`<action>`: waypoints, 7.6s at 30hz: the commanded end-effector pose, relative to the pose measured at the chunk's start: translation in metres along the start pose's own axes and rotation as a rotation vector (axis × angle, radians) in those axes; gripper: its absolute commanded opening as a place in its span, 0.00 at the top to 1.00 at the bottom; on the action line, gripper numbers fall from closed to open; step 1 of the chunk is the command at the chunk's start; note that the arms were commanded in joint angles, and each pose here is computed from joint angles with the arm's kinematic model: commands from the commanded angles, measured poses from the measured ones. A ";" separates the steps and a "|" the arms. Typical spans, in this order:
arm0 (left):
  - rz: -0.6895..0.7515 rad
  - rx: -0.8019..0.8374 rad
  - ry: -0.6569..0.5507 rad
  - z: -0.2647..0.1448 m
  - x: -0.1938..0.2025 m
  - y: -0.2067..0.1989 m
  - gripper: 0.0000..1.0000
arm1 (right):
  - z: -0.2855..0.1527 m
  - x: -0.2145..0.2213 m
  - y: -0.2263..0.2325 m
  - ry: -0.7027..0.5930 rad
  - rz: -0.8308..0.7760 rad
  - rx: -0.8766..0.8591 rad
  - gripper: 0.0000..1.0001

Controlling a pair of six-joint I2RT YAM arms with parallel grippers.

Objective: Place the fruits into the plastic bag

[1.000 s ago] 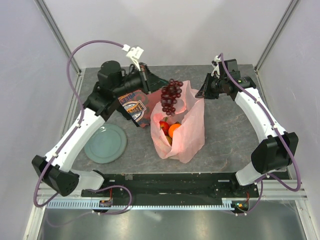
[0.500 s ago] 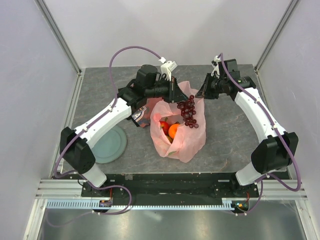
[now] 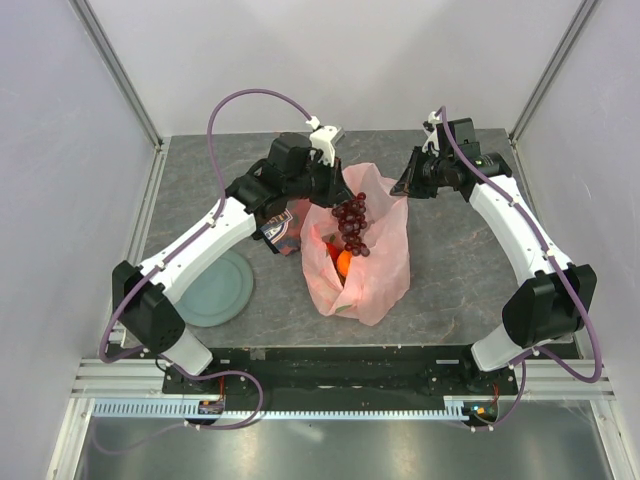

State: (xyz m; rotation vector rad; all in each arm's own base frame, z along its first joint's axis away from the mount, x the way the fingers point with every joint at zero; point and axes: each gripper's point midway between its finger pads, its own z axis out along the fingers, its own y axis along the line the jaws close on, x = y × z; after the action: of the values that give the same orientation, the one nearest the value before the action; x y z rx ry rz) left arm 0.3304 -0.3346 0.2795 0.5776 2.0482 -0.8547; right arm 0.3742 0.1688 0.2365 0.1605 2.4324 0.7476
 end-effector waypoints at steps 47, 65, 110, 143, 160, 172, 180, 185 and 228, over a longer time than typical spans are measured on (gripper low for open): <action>0.331 0.005 0.090 0.020 0.032 -0.047 0.15 | -0.004 -0.012 0.011 -0.042 -0.022 -0.022 0.96; 0.414 -0.288 0.198 0.068 0.051 0.020 0.16 | -0.008 -0.010 0.010 -0.047 -0.022 -0.019 0.96; 0.465 -0.728 0.153 0.001 0.055 0.094 0.50 | 0.013 -0.106 0.048 -0.220 -0.246 -0.087 1.00; -0.321 0.009 -0.063 0.004 0.029 0.041 0.01 | -0.093 -0.055 0.086 -0.464 -0.738 0.254 0.27; -0.290 0.004 0.023 0.036 0.048 0.056 0.51 | 0.002 0.067 0.023 -0.126 -0.757 0.647 0.26; -0.314 0.000 0.024 0.038 0.046 0.058 0.89 | 0.032 0.062 -0.029 -0.107 -0.880 0.896 0.26; -0.339 -0.005 0.024 0.038 0.046 0.062 0.99 | 0.021 0.033 -0.057 -0.146 -0.836 0.976 0.79; -0.356 0.049 0.001 0.034 0.028 0.052 0.98 | -0.014 -0.011 -0.046 -0.272 -0.584 0.775 1.00; -0.349 0.158 -0.207 0.026 -0.028 0.060 0.17 | -0.155 -0.059 -0.034 -0.883 -0.192 0.386 0.29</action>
State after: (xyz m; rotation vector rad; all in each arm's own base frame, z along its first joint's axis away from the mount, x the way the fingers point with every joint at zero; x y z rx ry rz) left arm 0.3816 -0.3463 0.2240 0.1900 2.0555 -1.5073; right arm 0.3339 0.0443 0.2972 0.3204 1.8254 -0.0542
